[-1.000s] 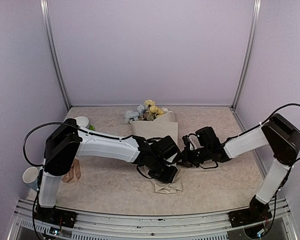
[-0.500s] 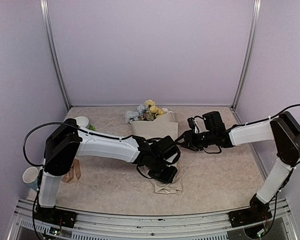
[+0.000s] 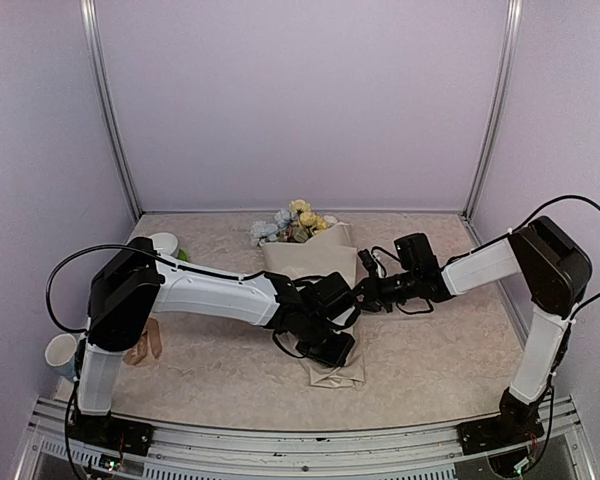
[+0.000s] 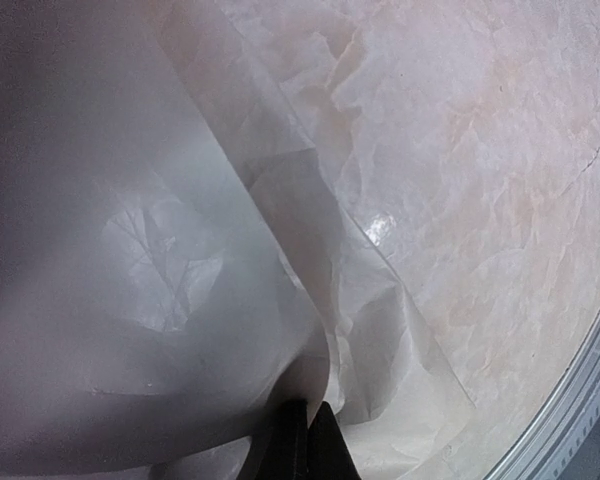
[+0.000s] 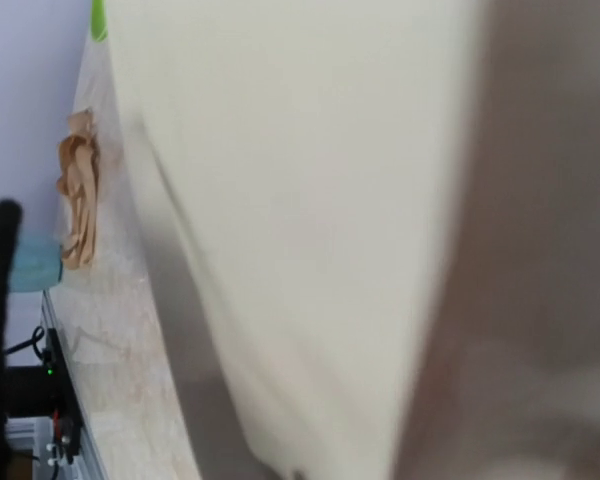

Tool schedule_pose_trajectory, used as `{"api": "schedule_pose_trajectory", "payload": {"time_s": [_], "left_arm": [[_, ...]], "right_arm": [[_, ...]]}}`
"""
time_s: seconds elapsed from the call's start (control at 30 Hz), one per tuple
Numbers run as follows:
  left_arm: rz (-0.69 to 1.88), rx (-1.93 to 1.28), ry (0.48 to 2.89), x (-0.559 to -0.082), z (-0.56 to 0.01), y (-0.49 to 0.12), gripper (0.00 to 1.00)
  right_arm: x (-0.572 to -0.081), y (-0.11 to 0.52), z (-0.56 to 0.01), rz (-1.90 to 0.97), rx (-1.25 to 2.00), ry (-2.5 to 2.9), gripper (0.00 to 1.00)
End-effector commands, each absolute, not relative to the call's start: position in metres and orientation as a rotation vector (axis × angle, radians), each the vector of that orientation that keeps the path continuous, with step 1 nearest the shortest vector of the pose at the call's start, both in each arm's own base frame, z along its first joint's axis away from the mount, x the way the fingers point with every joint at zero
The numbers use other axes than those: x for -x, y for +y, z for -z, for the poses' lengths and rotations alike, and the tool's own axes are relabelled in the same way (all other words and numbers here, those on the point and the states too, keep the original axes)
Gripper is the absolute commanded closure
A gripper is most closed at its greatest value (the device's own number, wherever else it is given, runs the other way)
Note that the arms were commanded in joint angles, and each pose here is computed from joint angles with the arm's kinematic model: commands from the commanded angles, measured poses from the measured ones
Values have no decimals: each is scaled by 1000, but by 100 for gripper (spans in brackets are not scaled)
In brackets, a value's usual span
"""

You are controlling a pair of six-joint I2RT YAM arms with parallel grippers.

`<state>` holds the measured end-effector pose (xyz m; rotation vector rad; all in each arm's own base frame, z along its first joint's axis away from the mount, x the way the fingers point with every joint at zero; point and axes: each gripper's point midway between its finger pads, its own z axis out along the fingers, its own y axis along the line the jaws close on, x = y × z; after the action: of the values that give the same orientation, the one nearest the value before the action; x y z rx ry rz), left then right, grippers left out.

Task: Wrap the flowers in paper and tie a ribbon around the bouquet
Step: Press the fold line on the folded bouquet.

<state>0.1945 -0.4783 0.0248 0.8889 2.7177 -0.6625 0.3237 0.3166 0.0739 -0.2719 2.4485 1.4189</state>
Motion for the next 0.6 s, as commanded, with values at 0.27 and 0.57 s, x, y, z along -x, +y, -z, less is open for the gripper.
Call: {"api": "schedule_pose_trajectory", "payload": {"time_s": [0.27, 0.57], "left_arm": [[634, -1109, 2330, -196, -117, -525, 61], [414, -1299, 2333, -183, -73, -542, 65]], "right_arm": [[-336, 317, -68, -1343, 282, 2459, 100], [-339, 315, -67, -1319, 267, 2467, 100]]}}
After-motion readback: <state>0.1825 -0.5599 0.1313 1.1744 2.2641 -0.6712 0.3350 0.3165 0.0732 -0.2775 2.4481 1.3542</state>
